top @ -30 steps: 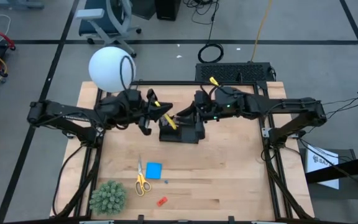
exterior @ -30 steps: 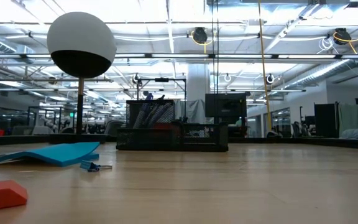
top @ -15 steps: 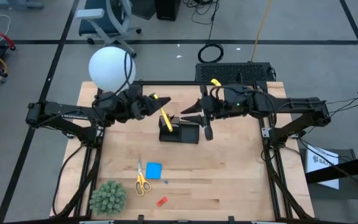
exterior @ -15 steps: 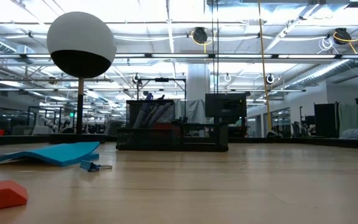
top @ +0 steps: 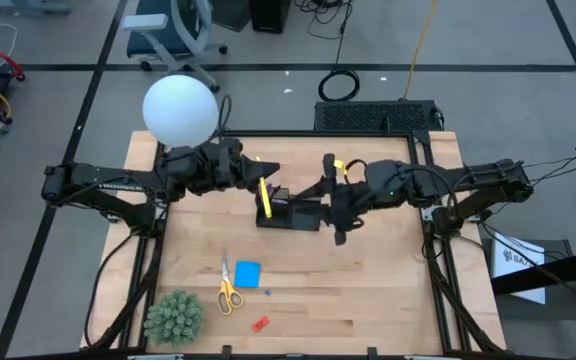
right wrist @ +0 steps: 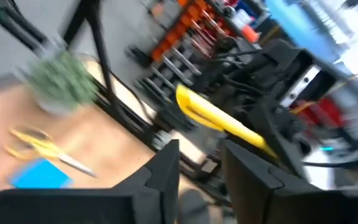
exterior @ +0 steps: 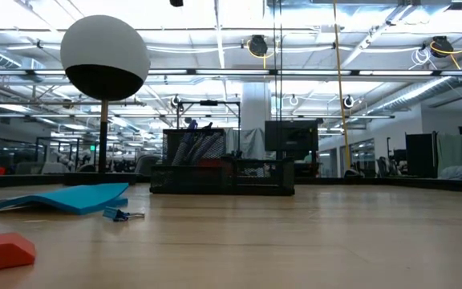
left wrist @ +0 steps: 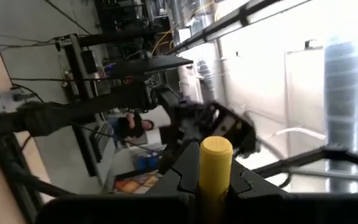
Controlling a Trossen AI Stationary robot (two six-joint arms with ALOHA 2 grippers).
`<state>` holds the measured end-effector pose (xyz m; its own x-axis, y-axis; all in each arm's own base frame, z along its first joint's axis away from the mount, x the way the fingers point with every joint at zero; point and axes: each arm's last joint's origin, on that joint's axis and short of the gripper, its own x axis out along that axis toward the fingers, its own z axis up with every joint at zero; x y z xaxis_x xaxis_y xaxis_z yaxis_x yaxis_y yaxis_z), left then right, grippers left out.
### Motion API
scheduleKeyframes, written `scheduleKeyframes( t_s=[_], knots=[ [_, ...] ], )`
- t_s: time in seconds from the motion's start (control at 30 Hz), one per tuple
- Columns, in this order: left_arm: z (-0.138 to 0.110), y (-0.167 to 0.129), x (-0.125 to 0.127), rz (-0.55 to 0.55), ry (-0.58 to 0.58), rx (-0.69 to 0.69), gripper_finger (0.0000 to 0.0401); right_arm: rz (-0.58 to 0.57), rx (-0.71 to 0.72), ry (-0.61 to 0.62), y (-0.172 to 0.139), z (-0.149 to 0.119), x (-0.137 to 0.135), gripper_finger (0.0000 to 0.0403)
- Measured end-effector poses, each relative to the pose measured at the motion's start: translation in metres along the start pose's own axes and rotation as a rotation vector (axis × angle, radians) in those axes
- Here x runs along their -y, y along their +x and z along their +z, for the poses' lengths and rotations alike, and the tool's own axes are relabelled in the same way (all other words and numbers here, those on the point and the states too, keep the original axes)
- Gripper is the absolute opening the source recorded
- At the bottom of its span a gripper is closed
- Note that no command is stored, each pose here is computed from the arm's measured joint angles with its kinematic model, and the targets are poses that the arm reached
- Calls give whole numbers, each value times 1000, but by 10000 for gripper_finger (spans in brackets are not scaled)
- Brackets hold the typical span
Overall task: Pick and place office supplies into organizer
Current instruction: Put the yellow pen into the black desk organizer
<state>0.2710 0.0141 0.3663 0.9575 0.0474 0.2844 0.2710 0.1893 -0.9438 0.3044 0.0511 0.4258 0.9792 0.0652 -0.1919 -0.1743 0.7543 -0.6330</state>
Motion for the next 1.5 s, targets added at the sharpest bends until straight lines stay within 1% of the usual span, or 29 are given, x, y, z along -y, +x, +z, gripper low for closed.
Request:
scheduleKeyframes(
  t_s=[0.1, 0.17, 0.23, 0.3, 0.33, 0.4, 0.47, 0.53, 0.6, 0.73, 0.87, 1.07, 1.17, 1.27, 1.37, 1.5],
  knots=[
    [4, 0, 1, -12, -53, 15, 15, -69, -62, -155, -1, 4, -5, 137],
    [5, 0, 1, -20, -90, 20, 15, -88, -86, -247, -2, 6, -7, 156],
    [5, 1, 0, -15, -120, 20, 15, -94, -92, -309, 0, 7, -9, 173],
    [3, 4, -4, -9, -146, 13, 15, -117, -94, -342, 2, 9, -10, 188],
    [1, 5, -6, -3, -162, 6, 15, -121, -89, -356, 3, 9, -11, 194],
    [-3, 8, -8, -24, -188, -7, 15, -154, -63, -372, 7, 12, -9, 205],
    [-7, 12, -10, -44, -209, -18, 15, -161, -56, -398, 10, 13, -10, 212],
    [-10, 16, -15, -45, -222, -27, 15, -184, -37, -405, 15, 14, -10, 218],
    [-13, 20, -19, -67, -237, -29, 15, -175, -43, -416, 20, 12, -13, 221],
    [-16, 24, -23, -98, -251, -34, 15, -161, -53, -444, 29, 9, -18, 221],
    [-18, 26, -25, -94, -254, -41, 15, -147, -53, -457, 38, 7, -24, 218],
    [-23, 28, -30, -84, -262, -52, 15, -198, -6, -437, 50, 10, -26, 218],
    [-23, 28, -30, -88, -258, -53, 16, -193, 21, -434, 54, 10, -28, 208],
    [-22, 28, -30, -91, -251, -53, 15, -192, 26, -429, 59, 9, -32, 186],
    [-22, 28, -29, -95, -246, -61, 15, -192, 30, -414, 61, 9, -33, 151],
    [-22, 28, -29, -96, -239, -67, 15, -196, 34, -382, 61, 9, -33, 85]
  ],
)
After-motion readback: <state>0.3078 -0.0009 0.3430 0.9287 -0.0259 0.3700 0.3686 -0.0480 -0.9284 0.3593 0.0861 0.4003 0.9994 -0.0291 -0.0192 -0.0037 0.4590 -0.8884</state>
